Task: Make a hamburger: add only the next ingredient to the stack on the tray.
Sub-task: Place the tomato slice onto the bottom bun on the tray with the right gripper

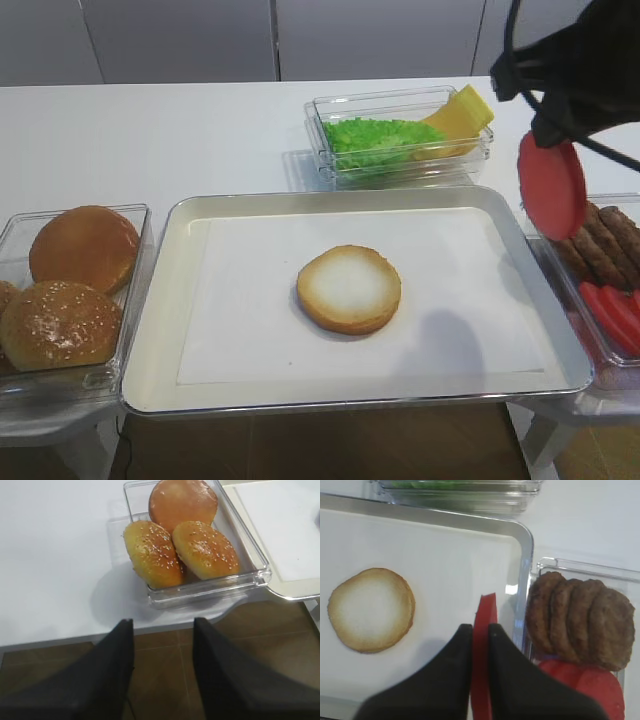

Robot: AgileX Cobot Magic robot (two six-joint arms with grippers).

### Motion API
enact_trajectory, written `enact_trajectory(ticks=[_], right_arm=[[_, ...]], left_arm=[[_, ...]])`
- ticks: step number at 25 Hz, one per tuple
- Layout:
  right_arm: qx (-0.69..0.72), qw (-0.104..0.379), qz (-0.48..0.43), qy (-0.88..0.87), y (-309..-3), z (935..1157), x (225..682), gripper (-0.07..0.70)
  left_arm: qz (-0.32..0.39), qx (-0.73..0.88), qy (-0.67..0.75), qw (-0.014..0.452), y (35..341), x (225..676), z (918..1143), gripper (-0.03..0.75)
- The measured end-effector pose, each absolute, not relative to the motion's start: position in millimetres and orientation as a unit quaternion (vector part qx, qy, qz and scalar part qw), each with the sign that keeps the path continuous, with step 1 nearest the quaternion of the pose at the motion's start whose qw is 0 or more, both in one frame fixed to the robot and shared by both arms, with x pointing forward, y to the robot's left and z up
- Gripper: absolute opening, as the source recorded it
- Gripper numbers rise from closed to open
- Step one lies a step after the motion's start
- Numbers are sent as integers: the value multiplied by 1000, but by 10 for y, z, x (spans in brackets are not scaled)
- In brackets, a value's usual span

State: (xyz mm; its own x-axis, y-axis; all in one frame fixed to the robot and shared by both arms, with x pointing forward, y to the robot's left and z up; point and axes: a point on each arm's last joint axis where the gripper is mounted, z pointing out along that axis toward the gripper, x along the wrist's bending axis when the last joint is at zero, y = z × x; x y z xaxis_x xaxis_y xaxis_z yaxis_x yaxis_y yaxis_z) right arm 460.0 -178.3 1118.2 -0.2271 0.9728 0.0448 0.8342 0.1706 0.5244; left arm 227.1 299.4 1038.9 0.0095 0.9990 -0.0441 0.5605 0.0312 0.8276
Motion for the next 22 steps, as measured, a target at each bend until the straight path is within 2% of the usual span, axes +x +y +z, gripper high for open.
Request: enact_trajectory(ticks=[4, 12, 22], right_arm=[[571, 147, 222, 777, -1515, 11086, 4677, 57], [518, 142, 219, 814, -1045, 10740, 4814, 57], [486, 145, 215, 835, -843, 10504, 4906, 57]], left_arm=[[316, 620, 629, 347, 2994, 2271, 10389, 299], [316, 620, 629, 347, 2994, 2271, 10389, 299], [316, 620, 629, 347, 2994, 2271, 10389, 299]])
